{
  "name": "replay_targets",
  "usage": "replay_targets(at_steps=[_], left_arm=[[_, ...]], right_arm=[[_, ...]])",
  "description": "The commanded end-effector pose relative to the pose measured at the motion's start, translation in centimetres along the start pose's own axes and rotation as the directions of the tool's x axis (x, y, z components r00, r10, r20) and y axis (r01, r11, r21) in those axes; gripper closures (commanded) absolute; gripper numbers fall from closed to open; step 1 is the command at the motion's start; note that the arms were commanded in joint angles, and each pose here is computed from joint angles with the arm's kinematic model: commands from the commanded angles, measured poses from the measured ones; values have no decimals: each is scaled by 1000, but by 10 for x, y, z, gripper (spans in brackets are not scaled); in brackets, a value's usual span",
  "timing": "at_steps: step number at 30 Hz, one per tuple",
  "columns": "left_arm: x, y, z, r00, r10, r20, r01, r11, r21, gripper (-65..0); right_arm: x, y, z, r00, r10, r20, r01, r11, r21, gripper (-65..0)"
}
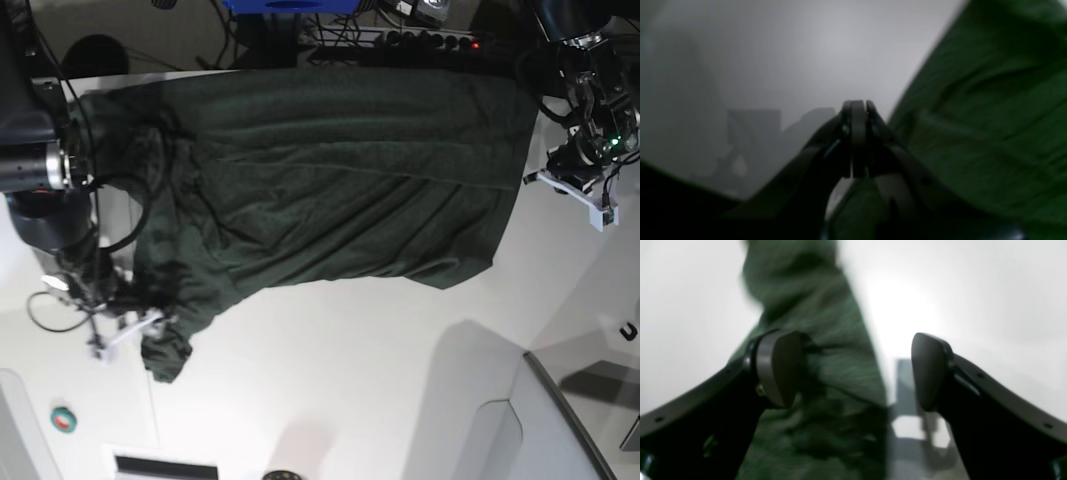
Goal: Layout the t-shirt on the table in an organized manner, then fold the t-shirt properly
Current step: 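Drag the shirt corner with the right gripper away from the left gripper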
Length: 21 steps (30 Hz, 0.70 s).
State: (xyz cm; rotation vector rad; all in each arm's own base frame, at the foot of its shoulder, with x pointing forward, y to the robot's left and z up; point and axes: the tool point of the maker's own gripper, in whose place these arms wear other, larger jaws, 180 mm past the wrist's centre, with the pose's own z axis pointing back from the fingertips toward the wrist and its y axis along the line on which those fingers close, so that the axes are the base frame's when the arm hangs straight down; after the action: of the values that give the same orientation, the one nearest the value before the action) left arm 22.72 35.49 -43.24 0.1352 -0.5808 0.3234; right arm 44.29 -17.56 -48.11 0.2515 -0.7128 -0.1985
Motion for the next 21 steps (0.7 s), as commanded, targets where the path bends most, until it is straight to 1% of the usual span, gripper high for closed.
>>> replay_targets(at_steps=[1,4,5,6,7,9,10,11,12,13,14,15,19,21], left_arm=[[17,10,6,999,-7,49,6,1000,18,0],[11,24,9,999,15,45,-17,999,42,0],[9,27,10,999,22,44,-24,998,50,0],[9,30,11,999,27,46,-29,998,55,0],[10,32,12,998,29,56,-32,998,58,0],[8,34,13,997,18,77,-23,998,63,0],[7,35,13,996,12,89,-18,998,65,0],[7,35,14,995,10,99,-17,998,66,0],[7,36,14,994,8,106,-16,998,67,0],[6,35,14,994,7,105,-14,998,67,0],[6,35,14,994,7,105,-14,998,67,0],[5,36,14,995,7,103,-14,998,67,0],[5,36,14,995,7,103,-14,998,67,0],[7,36,14,994,7,107,-14,998,67,0]], right_arm=[[18,9,0,999,8,43,-9,1000,23,-476],[5,12,-2,999,-14,36,13,999,29,-471],[5,11,-2,999,-18,37,17,999,29,-452],[4,11,-2,999,-20,36,19,999,28,-399],[4,11,-2,999,-20,36,19,999,28,-311],[8,11,-1,999,-17,47,15,999,29,-60],[14,13,0,998,-10,62,8,999,36,0],[17,16,1,997,-2,74,-1,999,44,0],[18,19,3,996,12,89,-17,998,56,-29],[17,22,5,994,26,107,-33,997,68,-23],[22,21,11,989,47,138,-57,996,73,-2],[23,22,17,985,71,155,-84,993,82,0],[25,50,43,972,152,179,-179,973,144,-2],[26,59,59,962,194,195,-226,961,159,-2]])
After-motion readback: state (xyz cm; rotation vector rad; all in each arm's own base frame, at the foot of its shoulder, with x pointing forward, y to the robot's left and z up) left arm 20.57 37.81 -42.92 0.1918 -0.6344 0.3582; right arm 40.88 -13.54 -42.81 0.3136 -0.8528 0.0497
